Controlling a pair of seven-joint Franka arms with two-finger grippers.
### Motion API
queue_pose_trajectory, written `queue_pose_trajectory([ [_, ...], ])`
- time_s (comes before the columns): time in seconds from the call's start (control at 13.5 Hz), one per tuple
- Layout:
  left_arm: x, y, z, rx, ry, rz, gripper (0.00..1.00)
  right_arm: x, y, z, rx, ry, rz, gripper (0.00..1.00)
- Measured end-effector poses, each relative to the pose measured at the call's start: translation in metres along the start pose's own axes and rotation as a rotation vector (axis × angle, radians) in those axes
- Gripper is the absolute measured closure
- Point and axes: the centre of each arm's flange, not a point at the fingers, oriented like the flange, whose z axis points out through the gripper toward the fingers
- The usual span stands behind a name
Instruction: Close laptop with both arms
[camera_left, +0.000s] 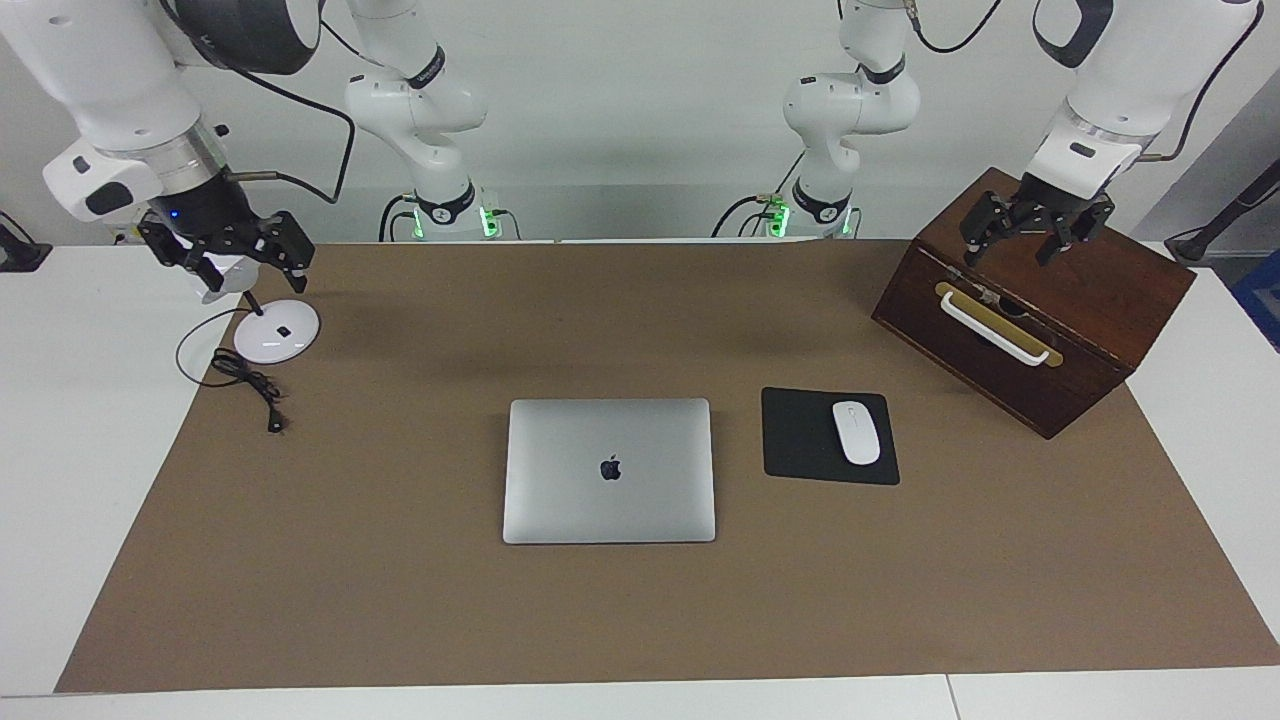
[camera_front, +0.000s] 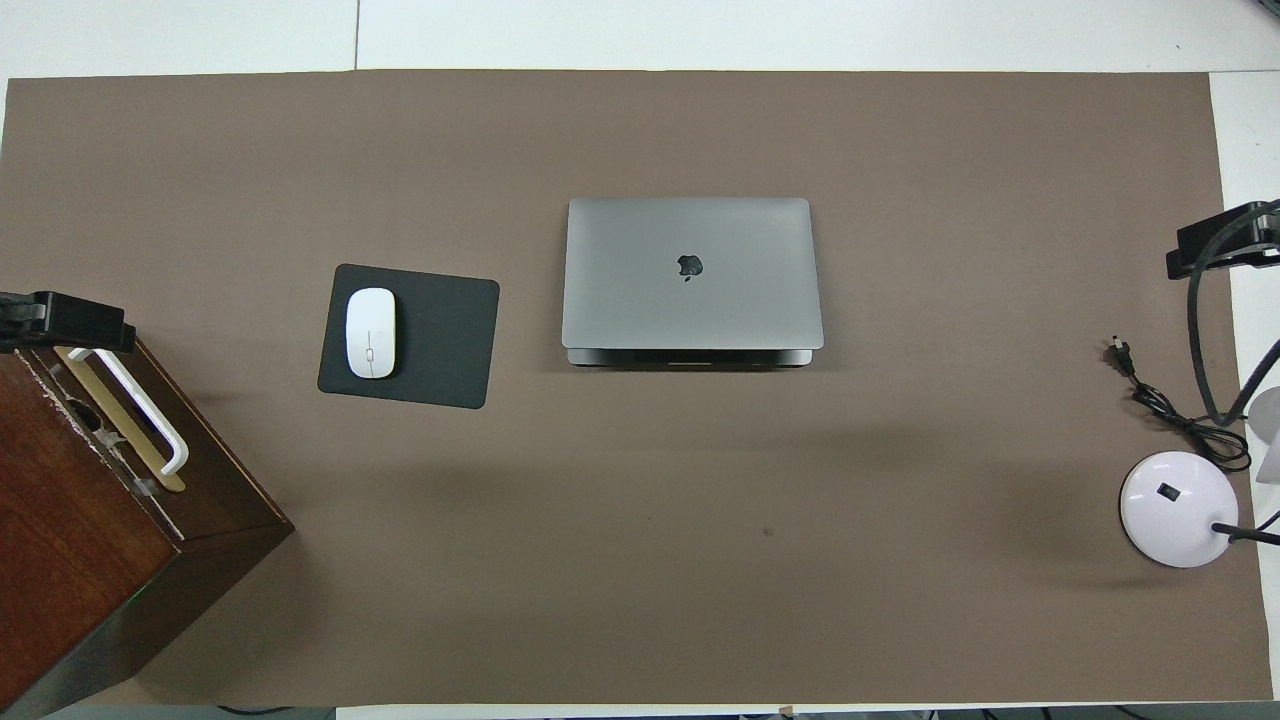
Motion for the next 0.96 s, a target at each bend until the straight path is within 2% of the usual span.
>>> queue_pose_trajectory([
  [0.96,-0.0007,-0.0023,0.0014,-0.001,-0.007,-0.007,0.00,0.0006,-0.0003,0.0004,0.001,0.001,0.000,0.00],
])
